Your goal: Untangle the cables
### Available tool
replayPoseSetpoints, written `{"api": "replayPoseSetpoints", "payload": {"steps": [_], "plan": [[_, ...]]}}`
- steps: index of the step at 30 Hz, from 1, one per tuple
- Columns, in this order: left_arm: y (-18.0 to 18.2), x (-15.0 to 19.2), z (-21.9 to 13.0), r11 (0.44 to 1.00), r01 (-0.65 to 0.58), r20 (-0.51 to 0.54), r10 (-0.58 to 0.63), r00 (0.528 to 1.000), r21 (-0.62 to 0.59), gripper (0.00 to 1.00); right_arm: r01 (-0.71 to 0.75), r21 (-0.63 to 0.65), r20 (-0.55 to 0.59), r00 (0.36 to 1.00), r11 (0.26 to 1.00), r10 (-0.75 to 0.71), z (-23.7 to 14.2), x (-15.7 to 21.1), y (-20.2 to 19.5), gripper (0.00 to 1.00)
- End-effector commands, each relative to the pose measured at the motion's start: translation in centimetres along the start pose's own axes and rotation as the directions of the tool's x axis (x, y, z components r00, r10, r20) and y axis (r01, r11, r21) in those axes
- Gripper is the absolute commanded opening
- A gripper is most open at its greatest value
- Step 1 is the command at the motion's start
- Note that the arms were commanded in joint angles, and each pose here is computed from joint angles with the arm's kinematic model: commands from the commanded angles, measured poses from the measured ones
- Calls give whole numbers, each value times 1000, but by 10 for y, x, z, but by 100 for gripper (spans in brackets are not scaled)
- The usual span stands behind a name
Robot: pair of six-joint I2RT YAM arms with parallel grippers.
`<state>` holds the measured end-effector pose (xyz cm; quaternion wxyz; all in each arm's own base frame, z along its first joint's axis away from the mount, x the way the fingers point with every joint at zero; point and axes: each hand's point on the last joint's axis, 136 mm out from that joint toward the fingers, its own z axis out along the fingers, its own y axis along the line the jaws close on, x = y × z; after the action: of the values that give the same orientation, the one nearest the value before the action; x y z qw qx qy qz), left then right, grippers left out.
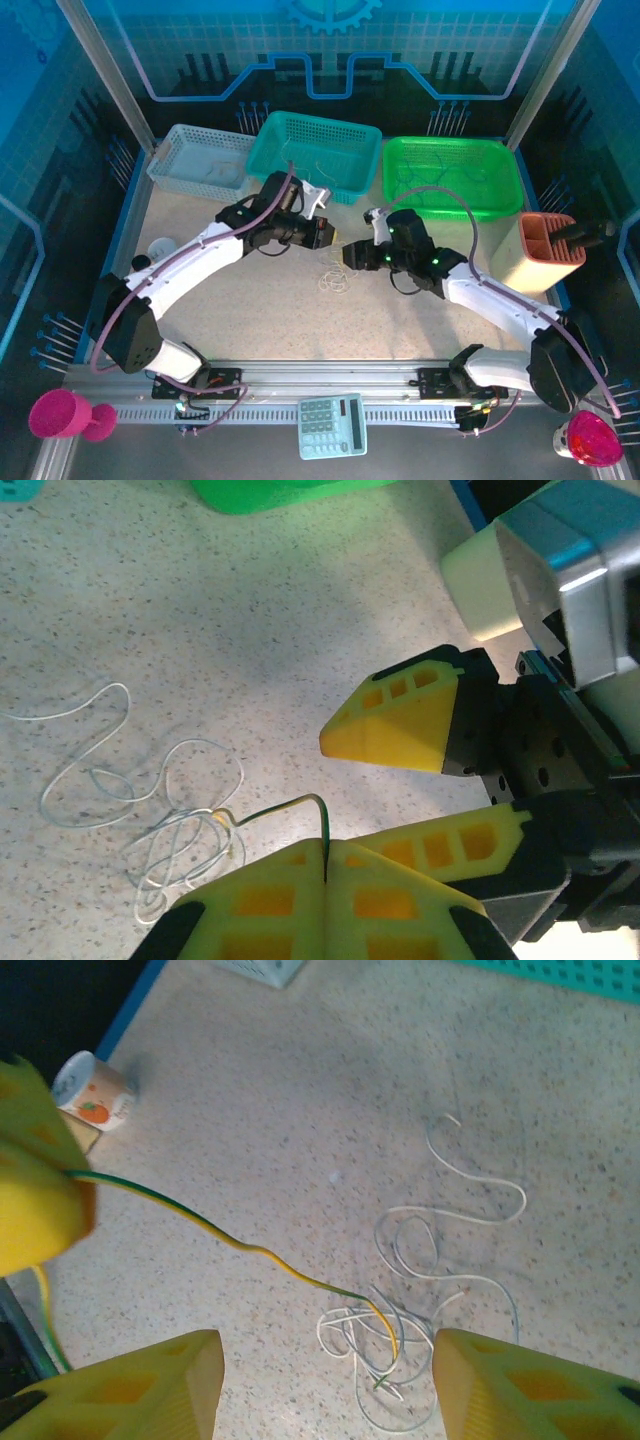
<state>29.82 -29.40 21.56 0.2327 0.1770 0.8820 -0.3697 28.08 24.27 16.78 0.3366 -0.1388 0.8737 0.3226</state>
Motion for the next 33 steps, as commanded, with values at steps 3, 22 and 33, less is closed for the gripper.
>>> {"api": "replayPoseSetpoints", "payload": {"steps": [3,22,33], "plan": [[-33,-6,-22,993,18,-9,-17,1000,121,0,51,-72,68,997,996,-46,-12,-22,11,59],[-26,-21,-29,991,82,68,-89,994,104,0,97,-190,76,994,977,-84,-27,-11,54,60],[6,-49,-53,969,226,241,-245,939,104,0,45,-180,24,999,983,-41,2,5,43,9]]}}
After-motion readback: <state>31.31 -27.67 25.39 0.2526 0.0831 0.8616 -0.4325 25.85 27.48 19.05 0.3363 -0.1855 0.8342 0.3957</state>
